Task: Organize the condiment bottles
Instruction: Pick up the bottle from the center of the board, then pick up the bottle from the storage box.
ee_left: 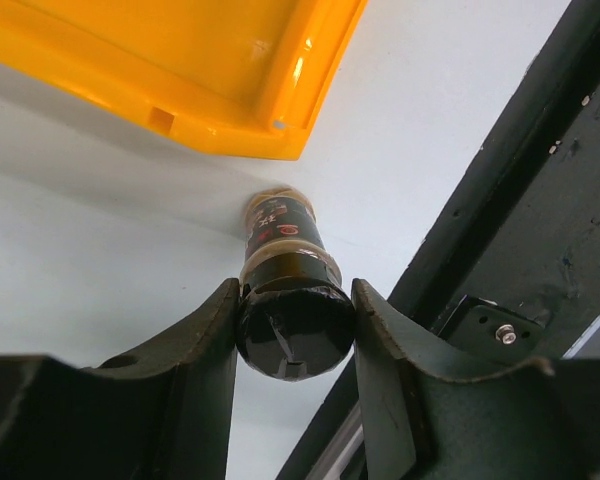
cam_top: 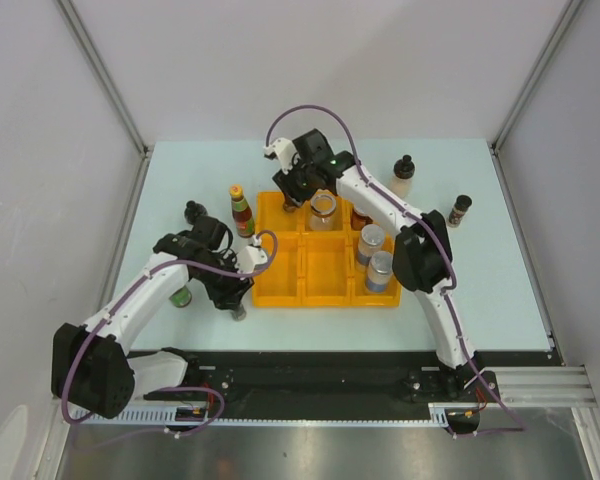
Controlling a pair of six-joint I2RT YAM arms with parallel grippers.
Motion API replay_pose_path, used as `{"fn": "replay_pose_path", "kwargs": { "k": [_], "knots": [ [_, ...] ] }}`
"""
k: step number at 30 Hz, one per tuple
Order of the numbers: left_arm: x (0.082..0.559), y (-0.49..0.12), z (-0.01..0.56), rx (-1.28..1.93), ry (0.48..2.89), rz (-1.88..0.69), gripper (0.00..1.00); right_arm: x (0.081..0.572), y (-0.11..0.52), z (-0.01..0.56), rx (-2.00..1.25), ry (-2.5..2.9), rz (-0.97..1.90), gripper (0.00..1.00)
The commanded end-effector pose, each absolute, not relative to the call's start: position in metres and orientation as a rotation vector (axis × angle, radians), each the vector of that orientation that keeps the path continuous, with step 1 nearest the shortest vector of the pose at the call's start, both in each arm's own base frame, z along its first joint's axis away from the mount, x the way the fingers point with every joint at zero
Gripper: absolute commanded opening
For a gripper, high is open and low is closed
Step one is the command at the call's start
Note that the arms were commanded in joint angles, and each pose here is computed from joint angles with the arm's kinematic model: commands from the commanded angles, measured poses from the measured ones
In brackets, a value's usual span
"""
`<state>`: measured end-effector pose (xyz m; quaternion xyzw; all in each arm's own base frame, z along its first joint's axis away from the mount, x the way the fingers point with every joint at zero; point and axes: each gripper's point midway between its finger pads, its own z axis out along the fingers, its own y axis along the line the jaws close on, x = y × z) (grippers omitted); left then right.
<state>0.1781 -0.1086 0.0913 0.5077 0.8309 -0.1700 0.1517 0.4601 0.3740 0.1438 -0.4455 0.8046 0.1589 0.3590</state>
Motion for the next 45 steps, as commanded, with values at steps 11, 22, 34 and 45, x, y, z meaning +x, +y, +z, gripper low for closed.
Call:
{"fn": "replay_pose_path", "kwargs": {
  "k": [11, 22, 34, 45],
  "knots": [
    [0.197, -0.123, 0.175, 1.413, 2.152, -0.435, 0.0, 0.494, 0.394, 0.12, -1.147, 2.018, 0.317, 0.1],
    [0.207, -0.133, 0.197, 1.406, 2.094, -0.461, 0.0, 0.498, 0.395, 0.119, -1.127, 2.015, 0.302, 0.9],
    [0.23, -0.148, 0.235, 1.337, 1.97, -0.455, 0.0, 0.494, 0.376, 0.186, -1.039, 1.969, 0.324, 1.0],
    [0.274, -0.175, 0.22, 1.327, 1.985, -0.505, 0.0, 0.486, 0.317, 0.234, -0.964, 1.999, 0.329, 1.0]
  ]
}}
